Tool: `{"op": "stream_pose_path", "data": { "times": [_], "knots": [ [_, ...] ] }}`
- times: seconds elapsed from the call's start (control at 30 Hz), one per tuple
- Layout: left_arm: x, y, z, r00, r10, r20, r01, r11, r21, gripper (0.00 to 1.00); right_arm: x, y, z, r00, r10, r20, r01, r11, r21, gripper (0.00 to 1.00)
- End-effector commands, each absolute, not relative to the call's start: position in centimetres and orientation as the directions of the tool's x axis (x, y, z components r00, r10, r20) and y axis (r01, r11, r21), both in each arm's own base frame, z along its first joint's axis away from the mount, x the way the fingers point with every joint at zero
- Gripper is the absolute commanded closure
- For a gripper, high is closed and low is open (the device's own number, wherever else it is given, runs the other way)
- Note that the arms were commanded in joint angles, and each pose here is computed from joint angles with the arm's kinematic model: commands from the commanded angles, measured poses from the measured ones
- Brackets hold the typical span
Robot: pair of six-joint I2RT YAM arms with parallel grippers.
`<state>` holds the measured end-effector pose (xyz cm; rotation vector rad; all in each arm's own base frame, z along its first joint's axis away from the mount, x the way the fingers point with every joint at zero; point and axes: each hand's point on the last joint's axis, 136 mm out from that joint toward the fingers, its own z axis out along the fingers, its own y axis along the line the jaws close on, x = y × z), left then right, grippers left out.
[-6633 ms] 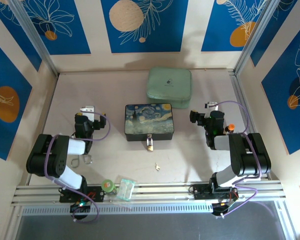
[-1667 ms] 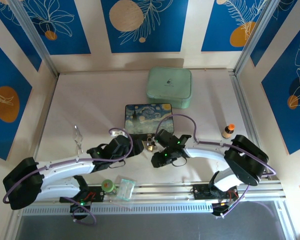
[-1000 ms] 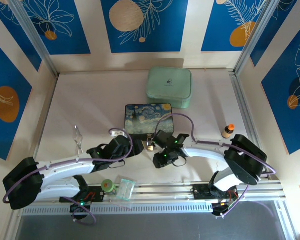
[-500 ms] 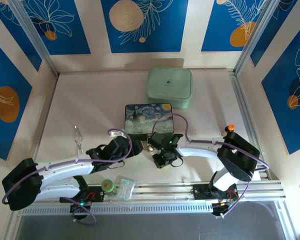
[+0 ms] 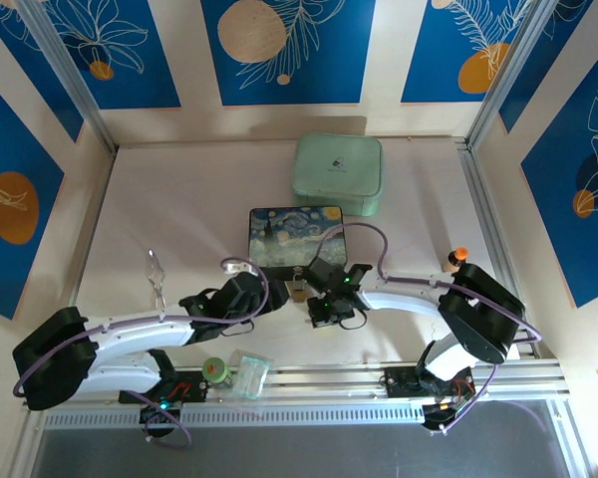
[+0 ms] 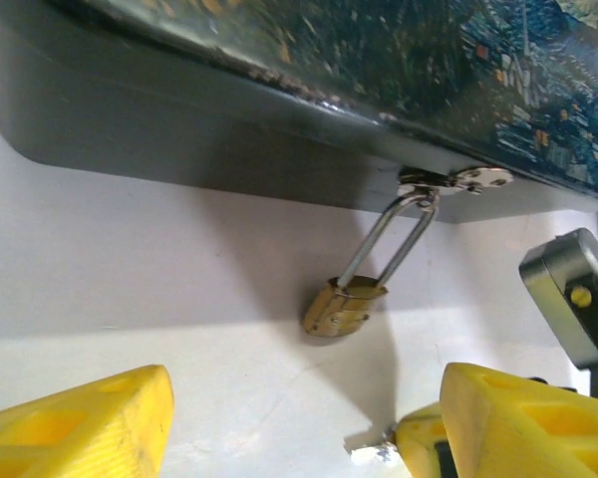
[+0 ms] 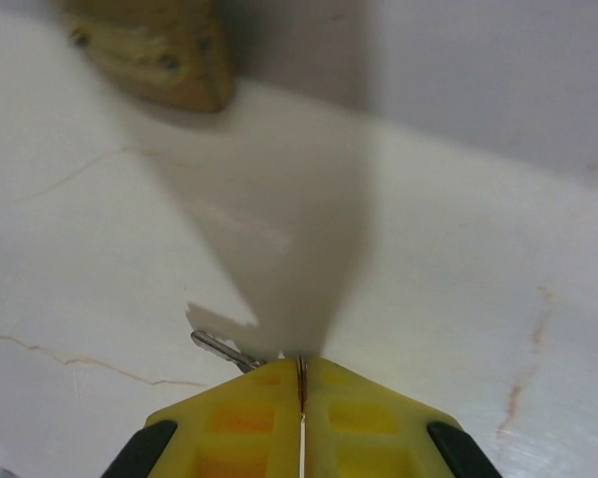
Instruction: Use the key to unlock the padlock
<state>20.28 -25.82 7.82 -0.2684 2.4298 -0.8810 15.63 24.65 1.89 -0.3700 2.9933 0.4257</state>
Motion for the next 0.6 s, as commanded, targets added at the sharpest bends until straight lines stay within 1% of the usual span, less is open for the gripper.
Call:
{"op": "stream_pose_path", "data": {
  "times": [0.0,0.1,0.17,0.27,0.33,0.4,0.47,0.57],
  "knots": [
    [20.2,-27.3,8.5,-0.833,-0.390,-0.393,-0.007,0.717,-0.697,0.30,15.6,24.8,2.6,-0.988,-0.126,-0.089,-0.150,0.919,0.365,0.93],
    [20.2,-27.8,8.7,-0.821,-0.464,-0.332,-0.065,0.655,-0.753,0.34,15.9,24.8,3.5,-0.994,-0.065,-0.087,-0.096,0.893,0.440,0.93],
    [20.3,-28.4,9.3,-0.803,-0.528,-0.276,-0.102,0.578,-0.810,0.34,16.3,24.6,4.3,-0.995,-0.032,-0.095,-0.073,0.885,0.461,0.93],
    [20.5,-29.0,10.1,-0.771,-0.605,-0.198,-0.163,0.488,-0.857,0.34,17.0,24.6,5.7,-0.993,0.012,-0.116,-0.049,0.860,0.508,0.94],
    [20.6,-29.4,10.6,-0.748,-0.642,-0.169,-0.184,0.445,-0.876,0.34,17.4,24.7,6.6,-0.991,0.051,-0.120,-0.022,0.838,0.546,0.93],
    [20.6,-29.9,10.9,-0.731,-0.665,-0.154,-0.194,0.419,-0.887,0.35,17.9,24.7,7.3,-0.988,0.085,-0.125,-0.002,0.819,0.573,0.93],
    [20.7,-30.7,11.5,-0.723,-0.671,-0.166,-0.176,0.411,-0.894,0.36,18.4,24.8,7.9,-0.985,0.106,-0.134,0.007,0.807,0.590,0.94],
    [20.7,-32.2,11.5,-0.734,-0.663,-0.148,-0.176,0.396,-0.901,0.42,18.8,25.2,8.6,-0.982,0.123,-0.143,0.009,0.788,0.616,0.93]
  ]
}}
